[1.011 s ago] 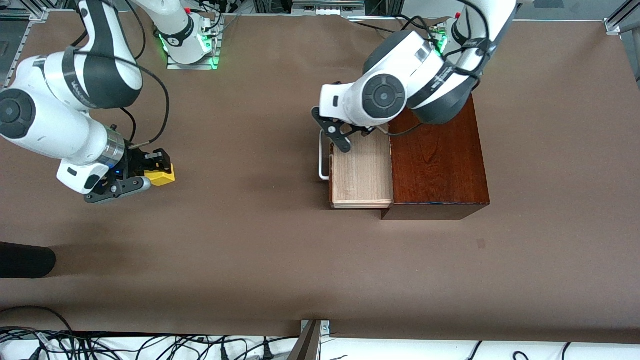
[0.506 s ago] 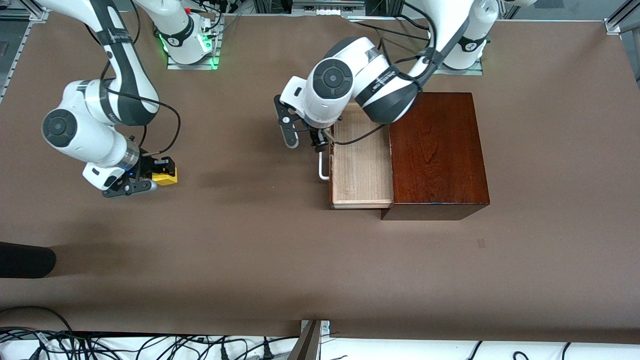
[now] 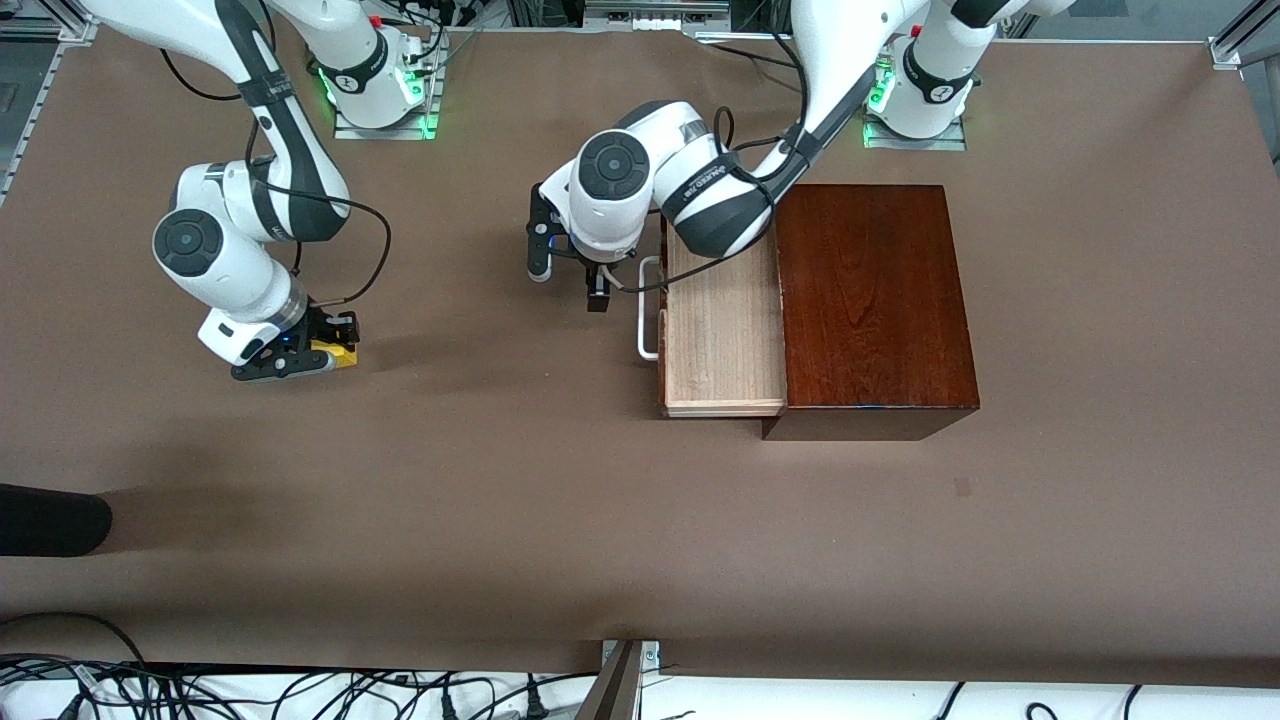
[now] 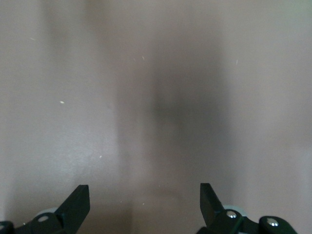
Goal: Open drawer, take yellow block, close drawer
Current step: 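Lower the cube to the table while the left gripper reaches the drawer, then push the drawer shut with the left gripper while the right gripper releases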
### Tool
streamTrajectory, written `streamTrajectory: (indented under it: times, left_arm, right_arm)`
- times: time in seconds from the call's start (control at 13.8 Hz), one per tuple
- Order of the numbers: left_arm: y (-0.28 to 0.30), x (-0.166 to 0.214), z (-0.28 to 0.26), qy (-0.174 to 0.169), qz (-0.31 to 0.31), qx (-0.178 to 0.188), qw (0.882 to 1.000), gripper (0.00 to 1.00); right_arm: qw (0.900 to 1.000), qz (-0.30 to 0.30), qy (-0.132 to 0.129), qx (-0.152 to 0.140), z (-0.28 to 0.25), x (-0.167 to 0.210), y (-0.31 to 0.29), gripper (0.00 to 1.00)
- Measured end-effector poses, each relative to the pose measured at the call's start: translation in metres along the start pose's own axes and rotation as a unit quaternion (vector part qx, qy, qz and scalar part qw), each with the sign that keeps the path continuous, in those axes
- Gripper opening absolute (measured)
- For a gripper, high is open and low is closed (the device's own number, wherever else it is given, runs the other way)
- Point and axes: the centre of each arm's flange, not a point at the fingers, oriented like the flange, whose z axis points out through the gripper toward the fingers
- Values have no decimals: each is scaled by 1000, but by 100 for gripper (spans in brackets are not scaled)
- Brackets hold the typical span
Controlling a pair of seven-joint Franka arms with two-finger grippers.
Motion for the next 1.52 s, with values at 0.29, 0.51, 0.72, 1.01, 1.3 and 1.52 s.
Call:
streamTrajectory:
  times: [0.29, 0.51, 0.72, 1.01, 1.3, 1.52]
  left_arm:
    - [3, -5, 33, -38, 29, 3, 999, 100]
    - [-7, -16, 38, -50, 37, 7, 998, 100]
    - [-23, -34, 39, -68, 36, 11, 997, 100]
    - [-15, -29, 39, -96, 55, 23, 994, 100]
    - [-17, -40, 37, -125, 46, 3, 991, 100]
    - [-26, -59, 34, -152, 32, -13, 988, 100]
  right_arm:
    - [1000, 8, -3, 1, 22, 1, -7, 56]
    - [1000, 13, -5, 5, 38, 1, -18, 56]
    - [1000, 19, -9, 7, 48, 1, -22, 56]
    - [1000, 23, -10, 7, 49, 0, -25, 56]
    - [1000, 23, -13, 8, 52, 0, -25, 56]
    - [1000, 22, -10, 8, 50, 1, -25, 78]
